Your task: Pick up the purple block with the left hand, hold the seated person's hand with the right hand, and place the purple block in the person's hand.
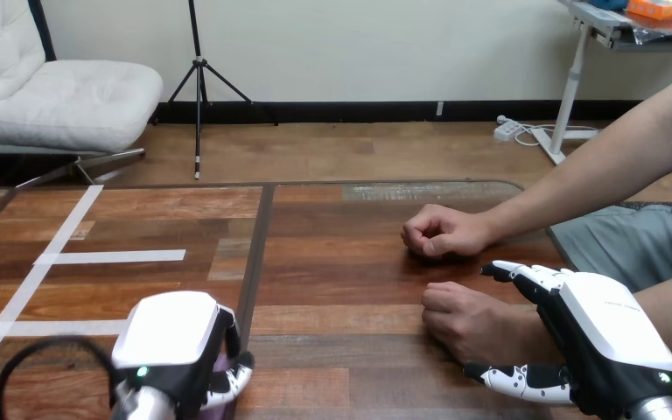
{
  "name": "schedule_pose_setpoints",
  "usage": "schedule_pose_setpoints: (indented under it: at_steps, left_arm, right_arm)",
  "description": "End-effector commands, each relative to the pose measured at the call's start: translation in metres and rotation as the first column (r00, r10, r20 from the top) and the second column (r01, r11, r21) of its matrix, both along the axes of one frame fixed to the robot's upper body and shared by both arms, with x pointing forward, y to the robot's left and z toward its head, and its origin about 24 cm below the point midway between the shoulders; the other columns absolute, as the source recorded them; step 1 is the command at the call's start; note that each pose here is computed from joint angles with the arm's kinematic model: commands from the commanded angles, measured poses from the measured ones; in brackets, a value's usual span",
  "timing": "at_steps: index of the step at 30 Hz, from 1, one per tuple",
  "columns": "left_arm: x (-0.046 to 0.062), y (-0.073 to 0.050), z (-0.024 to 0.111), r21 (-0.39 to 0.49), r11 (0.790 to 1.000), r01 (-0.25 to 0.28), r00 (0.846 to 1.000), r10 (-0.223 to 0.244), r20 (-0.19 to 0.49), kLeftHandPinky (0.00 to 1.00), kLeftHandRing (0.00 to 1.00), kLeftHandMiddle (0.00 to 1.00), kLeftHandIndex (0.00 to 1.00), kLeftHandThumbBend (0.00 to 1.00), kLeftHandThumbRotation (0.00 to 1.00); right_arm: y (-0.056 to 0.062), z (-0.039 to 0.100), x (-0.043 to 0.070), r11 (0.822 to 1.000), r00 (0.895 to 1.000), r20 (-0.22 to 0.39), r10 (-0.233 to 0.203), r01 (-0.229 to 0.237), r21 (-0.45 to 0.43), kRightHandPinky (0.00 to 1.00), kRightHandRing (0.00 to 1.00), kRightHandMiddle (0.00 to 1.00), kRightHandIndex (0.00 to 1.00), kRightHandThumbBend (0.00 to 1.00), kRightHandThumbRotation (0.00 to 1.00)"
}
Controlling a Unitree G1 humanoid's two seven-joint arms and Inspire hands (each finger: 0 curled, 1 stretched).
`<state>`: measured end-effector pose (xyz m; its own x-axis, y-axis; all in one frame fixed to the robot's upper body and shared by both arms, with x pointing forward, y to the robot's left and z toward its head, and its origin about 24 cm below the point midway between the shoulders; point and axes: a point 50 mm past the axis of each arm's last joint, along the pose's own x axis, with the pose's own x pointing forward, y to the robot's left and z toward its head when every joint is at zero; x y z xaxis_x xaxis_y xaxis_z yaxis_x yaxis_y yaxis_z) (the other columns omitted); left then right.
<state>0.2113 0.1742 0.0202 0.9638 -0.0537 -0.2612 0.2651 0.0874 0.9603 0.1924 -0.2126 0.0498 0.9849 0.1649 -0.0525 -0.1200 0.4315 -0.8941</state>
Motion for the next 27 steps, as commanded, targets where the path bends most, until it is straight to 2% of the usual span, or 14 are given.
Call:
schedule_pose_setpoints:
  at_steps: [1,2,6,7,8,16,21,27]
  left_arm:
    - [0.0031,0.0008,-0.0045,0.07,0.998,-0.001,0.997,0.007,-0.08,0.02,0.06,0.14,0.4,0.05,0.33]
    - [0.0036,0.0008,-0.0052,0.076,0.997,-0.006,0.995,0.013,-0.095,0.01,0.06,0.14,0.4,0.05,0.33]
    - [0.0047,0.0008,-0.0067,0.095,0.995,-0.014,0.99,0.027,-0.135,0.0,0.04,0.12,0.41,0.37,0.33]
    - [0.0048,0.0008,-0.0068,0.099,0.995,-0.014,0.99,0.028,-0.141,0.0,0.04,0.12,0.42,0.48,0.32]
    - [0.005,0.0008,-0.0072,0.108,0.994,-0.014,0.987,0.031,-0.155,0.0,0.04,0.13,0.42,0.54,0.32]
    - [0.0058,0.0005,-0.0082,0.147,0.989,-0.004,0.979,0.034,-0.2,0.0,0.06,0.15,0.45,0.86,0.33]
    - [0.0065,0.0004,-0.0092,0.167,0.986,0.007,0.975,0.031,-0.221,0.01,0.06,0.16,0.46,0.94,0.36]
    - [0.0068,0.0004,-0.0097,0.165,0.986,0.006,0.973,0.033,-0.23,0.0,0.05,0.15,0.49,0.99,0.38]
  right_arm:
    - [0.0024,0.0228,0.0124,0.999,0.995,0.097,0.033,-0.031,-0.027,0.93,0.89,0.84,0.84,0.7,0.28]
    - [0.0022,0.0228,0.0123,0.999,0.995,0.096,0.032,-0.03,-0.026,0.93,0.89,0.84,0.84,0.7,0.28]
    - [0.0019,0.0226,0.0121,0.999,0.995,0.094,0.031,-0.029,-0.024,0.93,0.89,0.84,0.84,0.7,0.26]
    - [0.0018,0.0226,0.0121,0.999,0.995,0.094,0.031,-0.029,-0.024,0.94,0.89,0.84,0.84,0.71,0.26]
    - [0.0017,0.0226,0.0121,0.999,0.995,0.094,0.031,-0.029,-0.025,0.93,0.88,0.84,0.84,0.71,0.25]
    - [0.0015,0.0229,0.0119,0.999,0.996,0.088,0.031,-0.028,-0.034,0.94,0.88,0.83,0.84,0.71,0.25]
    - [0.0017,0.023,0.012,0.999,0.996,0.087,0.032,-0.029,-0.037,0.94,0.88,0.83,0.84,0.71,0.26]
    - [0.0019,0.0231,0.0121,0.999,0.996,0.087,0.033,-0.03,-0.035,0.94,0.88,0.83,0.83,0.71,0.27]
